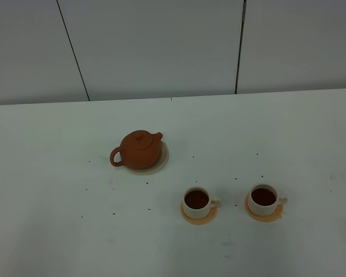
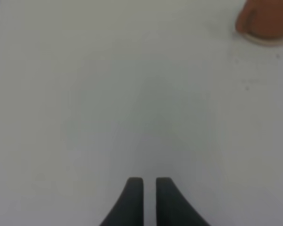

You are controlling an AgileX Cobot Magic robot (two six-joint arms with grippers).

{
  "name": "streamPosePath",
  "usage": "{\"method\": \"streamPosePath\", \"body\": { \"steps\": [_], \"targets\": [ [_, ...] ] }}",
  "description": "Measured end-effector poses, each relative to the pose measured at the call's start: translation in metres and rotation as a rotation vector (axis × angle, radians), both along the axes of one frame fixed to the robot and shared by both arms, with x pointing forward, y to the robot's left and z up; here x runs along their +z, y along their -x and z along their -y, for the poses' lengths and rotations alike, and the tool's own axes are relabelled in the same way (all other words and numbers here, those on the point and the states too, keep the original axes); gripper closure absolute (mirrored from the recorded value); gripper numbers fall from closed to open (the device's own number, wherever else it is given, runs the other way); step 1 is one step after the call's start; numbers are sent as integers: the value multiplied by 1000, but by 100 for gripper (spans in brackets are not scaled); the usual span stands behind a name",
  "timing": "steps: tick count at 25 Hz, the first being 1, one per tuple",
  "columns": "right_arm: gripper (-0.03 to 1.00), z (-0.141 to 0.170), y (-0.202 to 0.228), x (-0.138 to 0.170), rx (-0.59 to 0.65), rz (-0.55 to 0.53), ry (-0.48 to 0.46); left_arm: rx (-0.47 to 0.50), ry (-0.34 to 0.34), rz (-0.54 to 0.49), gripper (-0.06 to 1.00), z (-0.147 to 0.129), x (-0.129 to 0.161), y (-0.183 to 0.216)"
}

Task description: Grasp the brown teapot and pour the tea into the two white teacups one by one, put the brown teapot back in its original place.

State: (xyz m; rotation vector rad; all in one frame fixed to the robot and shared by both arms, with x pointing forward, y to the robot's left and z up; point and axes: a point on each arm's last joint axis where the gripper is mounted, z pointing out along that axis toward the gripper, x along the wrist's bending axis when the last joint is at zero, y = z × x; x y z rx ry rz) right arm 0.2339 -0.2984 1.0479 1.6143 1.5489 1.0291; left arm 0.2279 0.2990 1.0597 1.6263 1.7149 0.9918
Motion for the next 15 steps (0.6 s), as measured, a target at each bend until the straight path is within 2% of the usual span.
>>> {"method": "streamPosePath", "body": {
  "steps": [4,9,12,15],
  "targets": [
    [73,0,0,0,0,0,0,1,-7,47,82,-1,-1,-6],
    [73,0,0,0,0,0,0,-1,-6,57,82,-1,-2,-8],
    [73,0,0,0,0,0,0,6,12,18,82,-2,-9,-8],
    [73,0,0,0,0,0,0,-34,20,-7,81,-2,-13,-8]
  ]
}}
